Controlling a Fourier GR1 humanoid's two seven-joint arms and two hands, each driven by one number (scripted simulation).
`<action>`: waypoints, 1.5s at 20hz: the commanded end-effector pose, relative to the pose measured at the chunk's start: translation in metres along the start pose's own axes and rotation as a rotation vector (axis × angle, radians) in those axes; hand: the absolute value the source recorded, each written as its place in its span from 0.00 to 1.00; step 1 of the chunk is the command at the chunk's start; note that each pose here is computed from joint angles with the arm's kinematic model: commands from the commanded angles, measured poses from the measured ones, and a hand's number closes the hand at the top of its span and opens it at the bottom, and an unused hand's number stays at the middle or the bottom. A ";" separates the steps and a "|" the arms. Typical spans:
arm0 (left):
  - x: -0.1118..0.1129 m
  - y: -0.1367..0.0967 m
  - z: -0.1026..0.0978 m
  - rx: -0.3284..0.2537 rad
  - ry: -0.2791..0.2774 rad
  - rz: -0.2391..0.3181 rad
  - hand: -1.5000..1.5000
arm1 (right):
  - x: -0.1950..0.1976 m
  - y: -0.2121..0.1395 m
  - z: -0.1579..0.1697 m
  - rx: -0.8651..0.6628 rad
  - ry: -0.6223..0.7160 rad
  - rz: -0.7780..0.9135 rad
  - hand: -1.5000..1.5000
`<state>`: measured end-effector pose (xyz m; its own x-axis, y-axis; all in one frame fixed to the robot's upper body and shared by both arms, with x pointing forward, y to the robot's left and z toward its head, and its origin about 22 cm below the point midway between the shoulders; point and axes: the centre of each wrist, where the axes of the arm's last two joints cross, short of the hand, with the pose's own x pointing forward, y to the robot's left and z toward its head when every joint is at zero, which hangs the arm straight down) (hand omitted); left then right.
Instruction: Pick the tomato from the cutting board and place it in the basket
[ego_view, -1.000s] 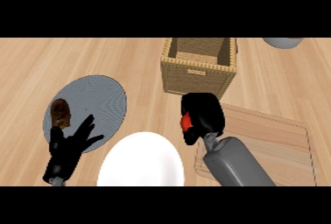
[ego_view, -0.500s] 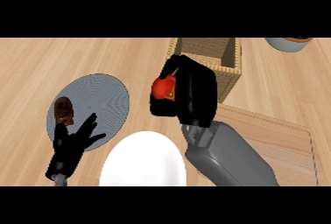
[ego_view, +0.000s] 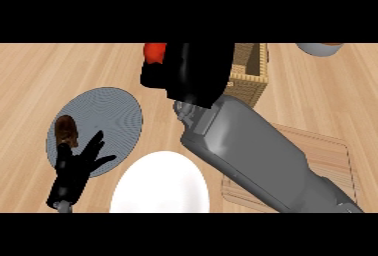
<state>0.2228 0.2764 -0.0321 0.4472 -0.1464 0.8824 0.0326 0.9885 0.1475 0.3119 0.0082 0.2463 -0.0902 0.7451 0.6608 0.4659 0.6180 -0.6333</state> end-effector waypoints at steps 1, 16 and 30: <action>-0.011 0.000 0.000 0.004 0.077 0.010 0.50 | 0.039 -0.014 -0.026 -0.055 0.221 -0.047 1.00; -0.019 0.003 0.009 0.025 0.071 0.018 0.50 | 0.018 0.024 -0.085 -0.024 0.272 0.023 1.00; -0.014 -0.005 0.004 0.043 0.070 0.019 0.50 | -0.060 0.064 -0.092 -0.050 0.384 -0.198 1.00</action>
<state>0.2165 0.2859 -0.0307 0.4597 -0.1299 0.8785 -0.0235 0.9871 0.1582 0.4245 -0.0185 0.2180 0.1292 0.5301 0.8380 0.4842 0.7038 -0.5198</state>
